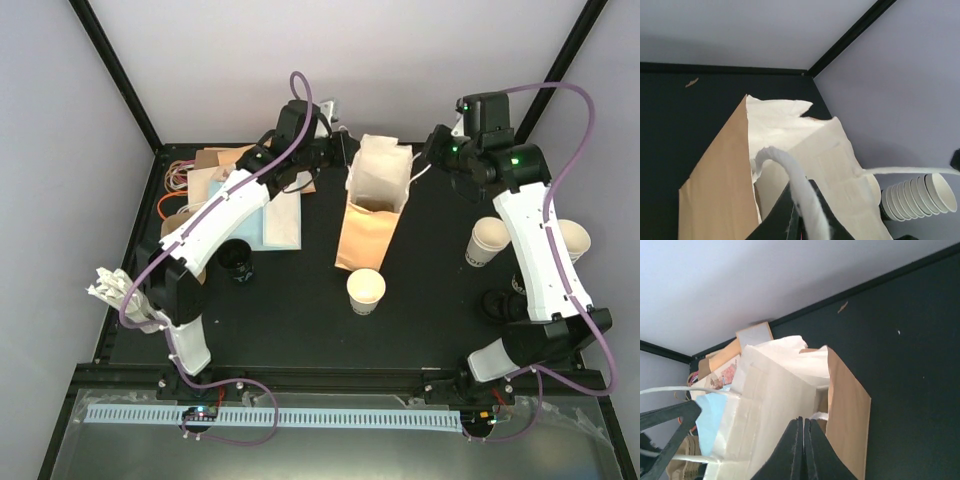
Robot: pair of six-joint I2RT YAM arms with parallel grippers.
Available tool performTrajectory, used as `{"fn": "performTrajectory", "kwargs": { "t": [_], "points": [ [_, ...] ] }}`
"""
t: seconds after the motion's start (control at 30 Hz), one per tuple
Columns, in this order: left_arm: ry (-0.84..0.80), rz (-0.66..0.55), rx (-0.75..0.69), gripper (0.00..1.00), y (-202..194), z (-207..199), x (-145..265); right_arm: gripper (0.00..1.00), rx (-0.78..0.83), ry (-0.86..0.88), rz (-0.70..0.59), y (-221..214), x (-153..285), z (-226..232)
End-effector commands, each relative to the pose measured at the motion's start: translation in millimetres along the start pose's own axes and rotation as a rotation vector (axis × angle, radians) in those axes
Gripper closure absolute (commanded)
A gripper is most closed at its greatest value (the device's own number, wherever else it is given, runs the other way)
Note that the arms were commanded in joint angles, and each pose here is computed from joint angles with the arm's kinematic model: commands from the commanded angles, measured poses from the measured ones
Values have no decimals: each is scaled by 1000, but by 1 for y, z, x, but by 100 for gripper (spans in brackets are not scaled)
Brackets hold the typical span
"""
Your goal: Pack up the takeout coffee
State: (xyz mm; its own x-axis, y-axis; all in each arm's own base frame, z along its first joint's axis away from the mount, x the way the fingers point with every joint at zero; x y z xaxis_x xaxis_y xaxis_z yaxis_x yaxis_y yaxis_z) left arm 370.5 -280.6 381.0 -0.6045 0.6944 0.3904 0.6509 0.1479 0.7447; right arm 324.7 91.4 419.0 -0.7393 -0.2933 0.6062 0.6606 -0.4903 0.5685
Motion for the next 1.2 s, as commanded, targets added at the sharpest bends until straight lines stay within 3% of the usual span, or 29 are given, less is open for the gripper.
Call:
{"fn": "performTrajectory", "kwargs": {
  "t": [0.0, 0.23, 0.37, 0.43, 0.5, 0.53, 0.6, 0.63, 0.73, 0.87, 1.03, 1.17],
  "points": [
    [-29, -33, -34, 98, 16, -6, -5, 99, 28, -34, -34, 9, 8, 0],
    [-33, -11, -27, 98, 11, -2, -15, 96, 36, -58, -15, 8, -1, -3],
    [-26, -4, -40, 88, 9, 0, -17, 92, 50, -43, -13, 7, -2, -2],
    [-28, -4, -52, 67, 9, -1, -16, 79, 73, -44, -14, 8, -1, -2],
    [-17, -4, -64, 50, 10, -1, -12, 51, 91, -61, -25, 8, 1, -3],
    [-5, -6, -69, 42, 10, -1, -9, 43, 100, -73, -32, 8, 3, -5],
    [16, 0, -81, 32, 10, -2, -2, 41, 117, -99, -55, 7, 6, -8],
    [24, 5, -86, 27, 10, -2, 1, 40, 125, -114, -65, 7, 8, -10],
    [33, 35, -92, 19, 5, -2, 11, 26, 141, -150, -70, 6, 11, -14],
    [27, 64, -95, 12, -4, -2, 24, 1, 167, -168, -60, 4, 14, -17],
    [-14, 57, -115, 2, -8, -9, 44, 0, 204, -174, -67, 4, 22, -16],
    [-26, 48, -150, 1, -9, -14, 61, 0, 244, -150, -81, 4, 37, -12]
  ]
}}
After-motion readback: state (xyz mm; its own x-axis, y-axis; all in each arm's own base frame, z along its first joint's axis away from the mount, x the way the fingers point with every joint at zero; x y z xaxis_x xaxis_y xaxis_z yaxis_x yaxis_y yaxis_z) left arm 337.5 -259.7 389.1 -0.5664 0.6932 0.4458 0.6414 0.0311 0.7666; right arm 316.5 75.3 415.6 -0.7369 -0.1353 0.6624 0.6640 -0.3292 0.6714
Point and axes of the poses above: each gripper's point midway between its finger pads, its own x axis back along the fingers, its own z axis along the line the jaws close on, y = z × x, the point moved 9 cm from there along x, back along the fingers, and after that the axes turned 5 degrees about -x, right-handed, at the moved point
